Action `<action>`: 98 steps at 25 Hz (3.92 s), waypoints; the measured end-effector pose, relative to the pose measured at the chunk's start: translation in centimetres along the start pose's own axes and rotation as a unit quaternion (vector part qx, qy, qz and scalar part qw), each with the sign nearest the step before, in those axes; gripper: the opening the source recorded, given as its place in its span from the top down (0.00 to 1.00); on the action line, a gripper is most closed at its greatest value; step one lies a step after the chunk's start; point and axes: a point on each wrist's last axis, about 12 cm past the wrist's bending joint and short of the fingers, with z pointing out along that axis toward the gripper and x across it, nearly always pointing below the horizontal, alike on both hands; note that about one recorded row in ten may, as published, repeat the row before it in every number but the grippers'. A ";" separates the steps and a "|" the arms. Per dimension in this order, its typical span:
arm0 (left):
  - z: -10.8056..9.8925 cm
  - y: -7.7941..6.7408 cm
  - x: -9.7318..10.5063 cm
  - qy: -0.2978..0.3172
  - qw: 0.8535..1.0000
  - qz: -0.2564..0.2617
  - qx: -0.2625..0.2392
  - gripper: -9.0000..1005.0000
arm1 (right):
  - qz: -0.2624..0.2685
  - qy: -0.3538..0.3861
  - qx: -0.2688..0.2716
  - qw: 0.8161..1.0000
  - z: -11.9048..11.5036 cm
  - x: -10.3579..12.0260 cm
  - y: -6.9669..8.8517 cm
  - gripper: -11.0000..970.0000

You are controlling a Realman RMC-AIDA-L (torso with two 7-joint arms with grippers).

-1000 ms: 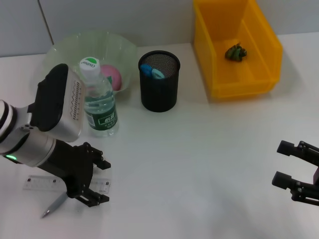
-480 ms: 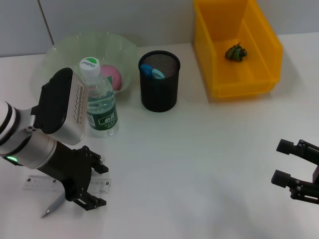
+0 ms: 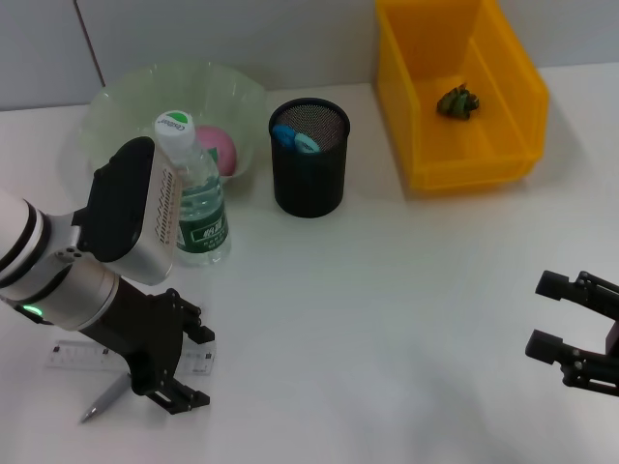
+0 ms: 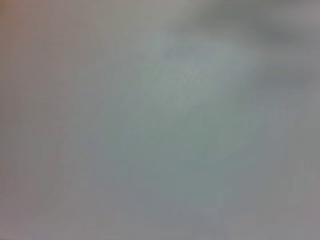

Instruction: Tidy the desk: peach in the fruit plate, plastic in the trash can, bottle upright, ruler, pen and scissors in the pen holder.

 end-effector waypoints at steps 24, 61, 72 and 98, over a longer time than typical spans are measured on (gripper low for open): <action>0.1 0.2 0.2 0.019 1.000 0.007 -0.002 0.38 | 0.003 0.001 -0.001 1.000 0.1 0.0 -0.1 0.13; -6.9 -3.4 -4.9 -0.466 0.863 -0.009 -0.194 0.58 | -0.126 -0.153 0.133 0.971 -4.4 1.1 3.7 0.13; -2.7 -4.7 -5.7 -0.555 0.778 -0.052 -0.290 0.57 | -0.174 -0.241 0.183 0.937 3.2 4.1 4.7 0.13; 1.3 -5.0 -5.4 -0.571 0.747 -0.074 -0.332 0.54 | -0.212 -0.191 0.201 0.937 15.5 4.2 5.3 0.13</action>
